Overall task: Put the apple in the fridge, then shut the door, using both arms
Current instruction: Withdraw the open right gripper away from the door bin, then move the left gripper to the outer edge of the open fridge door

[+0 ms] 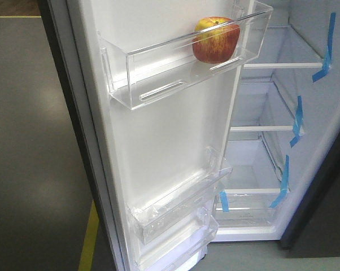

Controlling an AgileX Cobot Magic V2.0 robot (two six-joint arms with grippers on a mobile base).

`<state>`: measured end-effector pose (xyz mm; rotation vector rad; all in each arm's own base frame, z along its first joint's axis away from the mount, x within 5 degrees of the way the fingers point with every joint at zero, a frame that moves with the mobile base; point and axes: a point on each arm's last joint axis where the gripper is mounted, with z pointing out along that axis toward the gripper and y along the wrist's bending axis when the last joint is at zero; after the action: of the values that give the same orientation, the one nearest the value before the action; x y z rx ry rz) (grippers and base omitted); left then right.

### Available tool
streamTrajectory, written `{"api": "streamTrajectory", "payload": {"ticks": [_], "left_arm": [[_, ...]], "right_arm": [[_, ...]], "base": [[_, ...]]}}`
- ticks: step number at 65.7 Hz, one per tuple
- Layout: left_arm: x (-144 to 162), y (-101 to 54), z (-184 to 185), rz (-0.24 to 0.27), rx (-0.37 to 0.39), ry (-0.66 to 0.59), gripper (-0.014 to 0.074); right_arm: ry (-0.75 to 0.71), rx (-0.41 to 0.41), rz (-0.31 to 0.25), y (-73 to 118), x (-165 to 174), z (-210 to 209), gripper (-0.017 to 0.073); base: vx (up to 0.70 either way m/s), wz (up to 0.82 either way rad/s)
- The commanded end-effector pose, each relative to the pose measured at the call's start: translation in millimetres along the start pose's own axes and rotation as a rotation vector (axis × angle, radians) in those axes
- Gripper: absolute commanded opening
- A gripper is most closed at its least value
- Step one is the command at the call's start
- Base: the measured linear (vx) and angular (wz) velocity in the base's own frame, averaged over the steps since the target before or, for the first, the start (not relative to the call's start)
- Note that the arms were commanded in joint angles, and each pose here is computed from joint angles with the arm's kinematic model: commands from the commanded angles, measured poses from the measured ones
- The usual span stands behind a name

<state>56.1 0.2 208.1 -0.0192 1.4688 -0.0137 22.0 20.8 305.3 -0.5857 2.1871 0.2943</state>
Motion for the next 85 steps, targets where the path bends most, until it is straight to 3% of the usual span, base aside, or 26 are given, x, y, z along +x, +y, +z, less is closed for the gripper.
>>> {"api": "streamTrajectory", "payload": {"ticks": [1, 7, 22, 34, 41, 53, 61, 71, 85], "left_arm": [[1, -0.4, -1, -0.019, 0.008, -0.068, -0.0006], [-3, -0.5, -1, -0.048, 0.012, -0.114, -0.0006], [-42, -1.5, -5, -0.054, 0.021, -0.269, -0.0006], [-89, -2.3, -1, -0.045, 0.017, -0.251, -0.0006], [-113, -2.6, 8, -0.042, 0.011, -0.156, -0.0006], [-141, -2.9, 34, 0.055, 0.0, 0.036, -0.0006], [-150, -3.0, 56, 0.065, -0.001, 0.201, -0.0006], [-145, -2.6, 88, 0.063, -0.002, 0.471, -0.0006], [-112, -1.9, 127, 0.058, -0.004, 0.851, -0.0006]], "right_arm": [[-0.062, 0.009, -0.003, -0.7, -10, -4, 0.0592], [-0.062, 0.009, -0.003, -0.7, -10, -4, 0.0592], [-0.062, 0.009, -0.003, -0.7, -10, -4, 0.0592], [-0.062, 0.009, -0.003, -0.7, -10, -4, 0.0592], [-0.062, 0.009, -0.003, -0.7, -10, -4, 0.0592], [-0.062, 0.009, -0.003, -0.7, -10, -4, 0.0592], [-0.06, 0.009, -0.003, -0.7, -9, -4, 0.0592], [-0.062, 0.009, -0.003, -0.7, -10, -4, 0.0592], [-0.062, 0.009, -0.003, -0.7, -10, -4, 0.0592]], "base": [[0.0, 0.0], [0.0, 0.0], [0.0, 0.0], [0.0, 0.0], [0.0, 0.0], [0.0, 0.0], [0.0, 0.0], [0.0, 0.0], [0.0, 0.0]]}}
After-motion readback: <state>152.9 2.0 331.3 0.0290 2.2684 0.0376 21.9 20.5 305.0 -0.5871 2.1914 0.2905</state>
